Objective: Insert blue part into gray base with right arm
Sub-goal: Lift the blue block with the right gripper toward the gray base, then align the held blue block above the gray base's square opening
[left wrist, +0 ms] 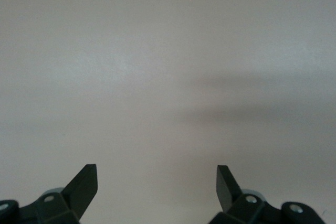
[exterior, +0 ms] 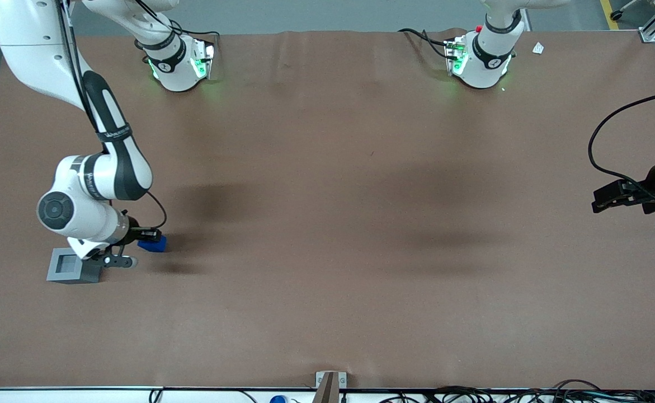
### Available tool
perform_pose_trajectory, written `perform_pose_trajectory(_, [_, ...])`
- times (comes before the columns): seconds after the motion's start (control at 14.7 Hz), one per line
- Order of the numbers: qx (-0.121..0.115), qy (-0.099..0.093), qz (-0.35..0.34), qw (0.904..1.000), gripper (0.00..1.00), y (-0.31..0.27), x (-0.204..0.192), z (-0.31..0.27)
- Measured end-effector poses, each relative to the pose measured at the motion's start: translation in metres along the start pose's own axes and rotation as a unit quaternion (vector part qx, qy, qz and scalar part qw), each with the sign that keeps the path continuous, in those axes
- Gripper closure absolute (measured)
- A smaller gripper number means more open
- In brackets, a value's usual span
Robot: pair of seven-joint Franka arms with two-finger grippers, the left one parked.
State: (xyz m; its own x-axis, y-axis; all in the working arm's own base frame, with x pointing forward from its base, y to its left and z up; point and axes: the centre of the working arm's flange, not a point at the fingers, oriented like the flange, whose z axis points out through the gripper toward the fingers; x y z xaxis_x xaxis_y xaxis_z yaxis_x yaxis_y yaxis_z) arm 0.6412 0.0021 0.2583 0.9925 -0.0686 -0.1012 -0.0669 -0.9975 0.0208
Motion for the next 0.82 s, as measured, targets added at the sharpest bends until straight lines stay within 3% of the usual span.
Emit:
perform_pose_trajectory(0.2, [0.002,-0.019,0.011,0.9998,0.49,0.027,0.019,-0.067])
perform_pose_trajectory(0.48, [0.006,-0.01,0.009,0.9999,0.49,0.068,0.029,-0.138])
perform_pose_trajectory(0.82, [0.008,0.005,-0.022,0.9997,0.49,0.126,0.029,-0.153])
